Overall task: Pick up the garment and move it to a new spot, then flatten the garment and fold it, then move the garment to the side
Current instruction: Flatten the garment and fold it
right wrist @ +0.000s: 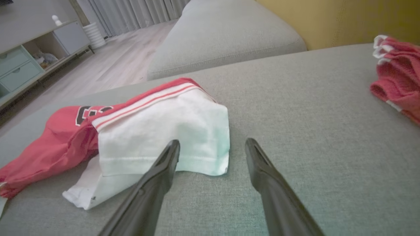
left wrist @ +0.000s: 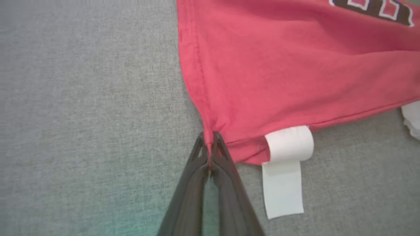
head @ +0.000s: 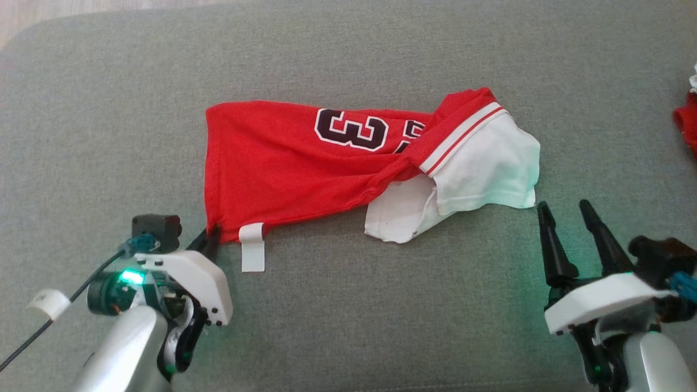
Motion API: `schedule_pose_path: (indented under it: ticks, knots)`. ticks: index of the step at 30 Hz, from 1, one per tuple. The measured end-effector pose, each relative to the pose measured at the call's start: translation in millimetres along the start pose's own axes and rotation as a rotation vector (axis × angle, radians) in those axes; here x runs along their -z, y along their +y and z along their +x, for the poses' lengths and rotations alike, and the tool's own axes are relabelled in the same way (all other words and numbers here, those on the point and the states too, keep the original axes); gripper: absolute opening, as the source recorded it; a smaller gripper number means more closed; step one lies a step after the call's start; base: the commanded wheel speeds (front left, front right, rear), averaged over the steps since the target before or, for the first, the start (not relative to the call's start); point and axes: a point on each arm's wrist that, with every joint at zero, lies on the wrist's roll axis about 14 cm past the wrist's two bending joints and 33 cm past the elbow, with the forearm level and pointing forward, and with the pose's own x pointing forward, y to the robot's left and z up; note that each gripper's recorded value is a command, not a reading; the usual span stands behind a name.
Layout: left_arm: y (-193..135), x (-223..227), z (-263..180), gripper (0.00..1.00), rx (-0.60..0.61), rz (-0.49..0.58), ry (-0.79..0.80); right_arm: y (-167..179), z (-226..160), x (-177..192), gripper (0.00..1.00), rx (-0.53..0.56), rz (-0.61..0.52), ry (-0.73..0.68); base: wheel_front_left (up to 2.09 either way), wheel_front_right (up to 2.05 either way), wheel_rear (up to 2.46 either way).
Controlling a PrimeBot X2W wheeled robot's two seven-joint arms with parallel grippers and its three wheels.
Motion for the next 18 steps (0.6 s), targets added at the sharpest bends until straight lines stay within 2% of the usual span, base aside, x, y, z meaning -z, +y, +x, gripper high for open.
schedule_pose_path:
  ticks: [7, 14, 18]
  knots:
    - [3.5, -3.3, -3.4, 0.0, -0.011, 0.016, -0.028, -12.9, 15.6, 46.4, 1.0, -0.009, -0.044, 0.19, 0.0, 0.0, 0.0]
    - [7.8, -13.2, -2.4, 0.0, -0.021, 0.016, -0.063, -1.1, 48.9, 47.0, 1.0, -0.058, -0.053, 0.21, 0.0, 0.0, 0.0]
    - [9.2, -17.2, -3.3, 0.0, -0.027, 0.009, -0.092, -1.7, 57.5, 62.1, 1.0, -0.07, -0.076, 0.3, 0.0, 0.0, 0.0]
